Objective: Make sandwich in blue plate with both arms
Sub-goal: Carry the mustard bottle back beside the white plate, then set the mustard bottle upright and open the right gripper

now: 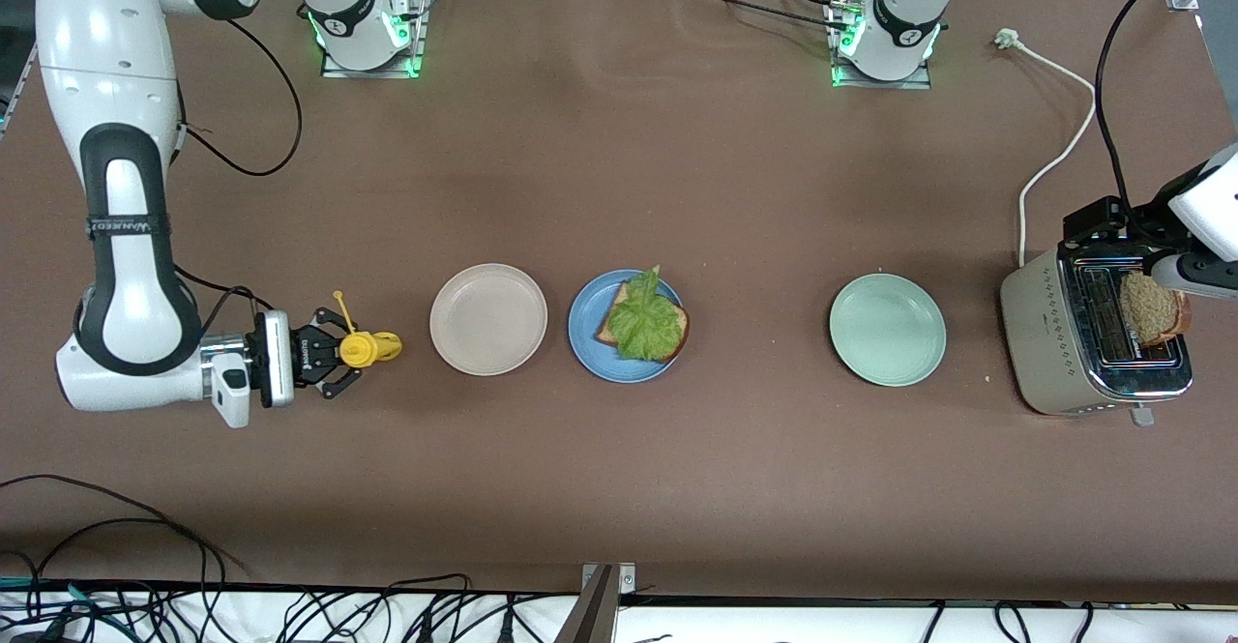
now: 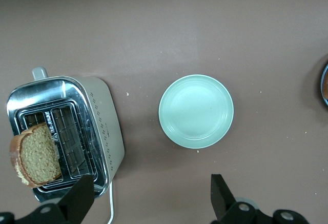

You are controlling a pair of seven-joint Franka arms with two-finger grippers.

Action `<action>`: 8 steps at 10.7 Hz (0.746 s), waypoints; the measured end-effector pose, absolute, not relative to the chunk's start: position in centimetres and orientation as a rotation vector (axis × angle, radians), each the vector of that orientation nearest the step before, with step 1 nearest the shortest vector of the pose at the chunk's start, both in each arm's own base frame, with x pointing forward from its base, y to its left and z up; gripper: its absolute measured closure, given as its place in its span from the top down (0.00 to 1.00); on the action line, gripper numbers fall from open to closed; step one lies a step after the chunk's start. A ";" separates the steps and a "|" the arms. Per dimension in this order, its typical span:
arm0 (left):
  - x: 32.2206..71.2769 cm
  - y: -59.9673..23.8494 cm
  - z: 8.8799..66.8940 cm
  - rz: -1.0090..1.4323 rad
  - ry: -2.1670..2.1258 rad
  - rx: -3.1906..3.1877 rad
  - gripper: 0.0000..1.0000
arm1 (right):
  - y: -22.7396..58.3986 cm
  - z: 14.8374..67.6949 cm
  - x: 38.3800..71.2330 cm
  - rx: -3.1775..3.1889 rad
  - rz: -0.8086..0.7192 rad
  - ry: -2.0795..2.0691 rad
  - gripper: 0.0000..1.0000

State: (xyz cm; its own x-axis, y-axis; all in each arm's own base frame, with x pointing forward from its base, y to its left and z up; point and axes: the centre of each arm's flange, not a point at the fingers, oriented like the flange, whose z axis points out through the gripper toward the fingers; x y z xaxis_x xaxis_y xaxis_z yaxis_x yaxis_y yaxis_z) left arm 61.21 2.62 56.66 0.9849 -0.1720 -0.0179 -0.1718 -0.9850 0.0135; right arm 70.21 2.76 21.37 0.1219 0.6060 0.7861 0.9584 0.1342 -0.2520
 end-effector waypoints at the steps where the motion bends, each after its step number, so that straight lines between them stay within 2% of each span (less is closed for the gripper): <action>1: 61.2 2.6 56.7 -0.030 -0.270 3.118 1.00 | 1.3 19.3 69.7 -1.515 -0.559 -1.591 0.17; 4: 61.2 2.8 56.7 -0.029 -0.266 3.119 1.00 | -0.3 15.1 68.7 -1.427 -0.629 -1.600 0.17; 8: 61.2 2.8 56.7 -0.029 -0.265 3.119 1.00 | 0.4 14.7 69.2 -1.371 -0.732 -1.630 0.17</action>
State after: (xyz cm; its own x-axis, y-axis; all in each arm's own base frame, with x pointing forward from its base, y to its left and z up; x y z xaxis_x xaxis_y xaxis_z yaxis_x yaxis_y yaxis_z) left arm 61.21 2.82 56.68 0.9855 -0.1686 -0.0175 -0.1684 -0.9856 0.0130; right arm 69.17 0.35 14.74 -0.0258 0.4658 0.8845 0.9705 0.2237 -0.0895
